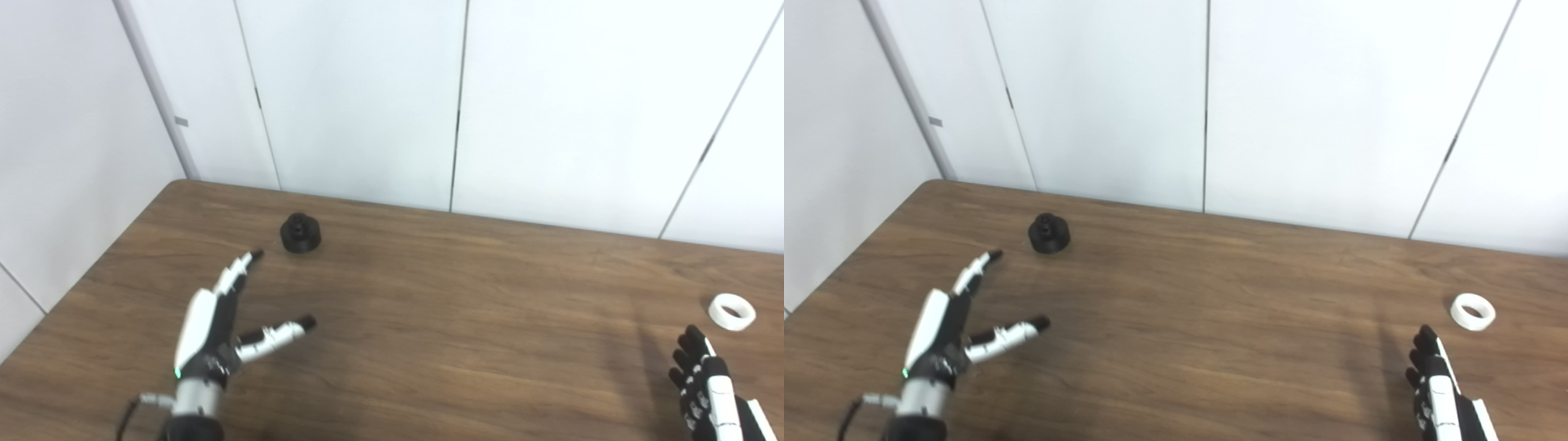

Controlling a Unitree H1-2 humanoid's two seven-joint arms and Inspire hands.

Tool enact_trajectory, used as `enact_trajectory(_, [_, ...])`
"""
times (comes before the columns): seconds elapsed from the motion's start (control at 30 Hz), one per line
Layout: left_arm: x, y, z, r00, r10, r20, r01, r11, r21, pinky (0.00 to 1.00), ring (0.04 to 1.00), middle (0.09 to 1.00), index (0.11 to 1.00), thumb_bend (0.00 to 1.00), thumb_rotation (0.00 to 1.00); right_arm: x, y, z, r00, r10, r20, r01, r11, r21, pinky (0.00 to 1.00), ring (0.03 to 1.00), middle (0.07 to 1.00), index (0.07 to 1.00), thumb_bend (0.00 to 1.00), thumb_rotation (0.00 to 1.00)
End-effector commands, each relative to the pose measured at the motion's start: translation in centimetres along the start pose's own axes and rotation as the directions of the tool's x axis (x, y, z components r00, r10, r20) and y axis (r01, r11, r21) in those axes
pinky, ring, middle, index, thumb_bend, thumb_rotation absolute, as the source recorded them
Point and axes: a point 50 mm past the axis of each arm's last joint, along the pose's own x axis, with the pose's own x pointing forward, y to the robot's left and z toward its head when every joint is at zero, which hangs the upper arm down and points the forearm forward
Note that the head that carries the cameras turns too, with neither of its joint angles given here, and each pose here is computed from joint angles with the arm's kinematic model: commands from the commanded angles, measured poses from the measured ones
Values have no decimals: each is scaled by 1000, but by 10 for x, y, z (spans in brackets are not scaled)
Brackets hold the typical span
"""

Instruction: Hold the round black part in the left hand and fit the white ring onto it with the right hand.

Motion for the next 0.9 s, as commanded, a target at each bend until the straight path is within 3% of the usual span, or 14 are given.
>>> enact_trajectory(0.0, [13,6,3,999,30,33,-31,999,32,1000,1000,967,929,950,368,4,-2,14,998,2,63,-1,1000,-11,1000,1000,1000,1000,421,1000])
enact_trajectory(0.37, [66,19,-18,998,63,-5,-63,994,90,981,1000,956,905,959,394,5,-1,13,998,4,65,-3,1000,-8,1000,1000,1000,1000,416,1000])
enact_trajectory(0.7, [115,10,-11,996,51,-73,-44,995,84,1000,1000,962,878,991,400,2,3,15,998,10,60,-9,1000,-13,1000,1000,1000,1000,410,1000])
enact_trajectory(0.87, [139,5,-8,992,6,-122,4,997,82,1000,1000,985,877,1000,416,0,6,14,998,12,62,-11,1000,-4,1000,1000,1000,1000,381,1000])
